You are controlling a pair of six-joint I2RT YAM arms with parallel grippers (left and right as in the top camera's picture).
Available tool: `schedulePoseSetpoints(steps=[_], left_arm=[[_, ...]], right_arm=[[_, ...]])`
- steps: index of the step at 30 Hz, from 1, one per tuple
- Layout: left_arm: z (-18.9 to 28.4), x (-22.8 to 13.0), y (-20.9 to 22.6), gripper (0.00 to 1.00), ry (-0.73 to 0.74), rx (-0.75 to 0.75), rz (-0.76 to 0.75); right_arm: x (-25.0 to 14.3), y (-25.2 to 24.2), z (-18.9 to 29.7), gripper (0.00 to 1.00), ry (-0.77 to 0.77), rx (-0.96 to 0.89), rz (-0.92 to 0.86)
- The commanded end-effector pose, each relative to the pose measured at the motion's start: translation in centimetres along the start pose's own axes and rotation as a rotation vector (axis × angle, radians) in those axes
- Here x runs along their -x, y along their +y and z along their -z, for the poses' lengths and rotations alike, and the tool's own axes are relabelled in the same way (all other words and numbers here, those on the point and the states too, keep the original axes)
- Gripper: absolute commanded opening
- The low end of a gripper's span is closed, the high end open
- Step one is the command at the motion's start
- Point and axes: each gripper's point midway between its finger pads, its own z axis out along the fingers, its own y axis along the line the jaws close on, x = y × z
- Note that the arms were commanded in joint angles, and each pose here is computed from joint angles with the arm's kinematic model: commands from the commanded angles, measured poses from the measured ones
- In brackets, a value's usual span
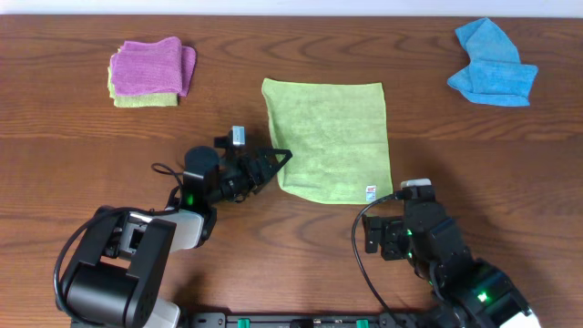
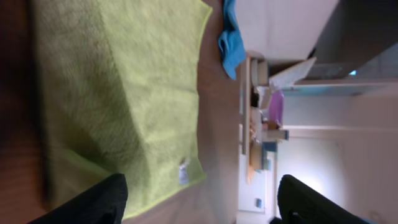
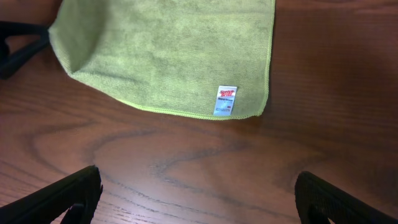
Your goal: Fold the cloth
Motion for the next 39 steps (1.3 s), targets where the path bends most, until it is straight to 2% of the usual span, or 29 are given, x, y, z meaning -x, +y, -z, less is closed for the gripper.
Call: schedulePoseSetpoints(steps=[1, 8, 14, 18, 21, 27, 39], left_arm=[[-0.1, -0.9, -0.9, 0.76, 0.075, -0.041, 0.065], [0.0, -1.2, -2.5, 0.61, 0.098, -0.099, 0.02], [0.7, -0.1, -2.8, 0.55, 0.07, -0.124, -0.085], [2.3, 2.3, -1.7, 0.55, 0.002, -0.104, -0.175], [3.8, 3.5, 1.2, 0.54, -0.021, -0.021, -0.182], [4.2, 2.2, 6.2, 0.55, 0.011, 0.167, -0.18], [4.8, 4.2, 8.4, 0.66, -0.099, 0.314, -0.239]], right_arm=[[0.0, -0.2, -0.2, 0.99, 0.002, -0.017, 0.007], [-0.4, -0.2, -0.9, 0.99, 0.035, -0.033, 0.013], [0.1, -0.1, -1.1, 0.99, 0.017, -0.033, 0.011], [0.1, -0.1, -1.1, 0.99, 0.016, -0.032, 0.03], [0.1, -0.1, -1.1, 0.99, 0.018, -0.032, 0.033], [0.5, 0.1, -1.0, 0.99, 0.003, -0.026, 0.052], [1.0, 0.3, -0.8, 0.99, -0.008, -0.02, 0.051]])
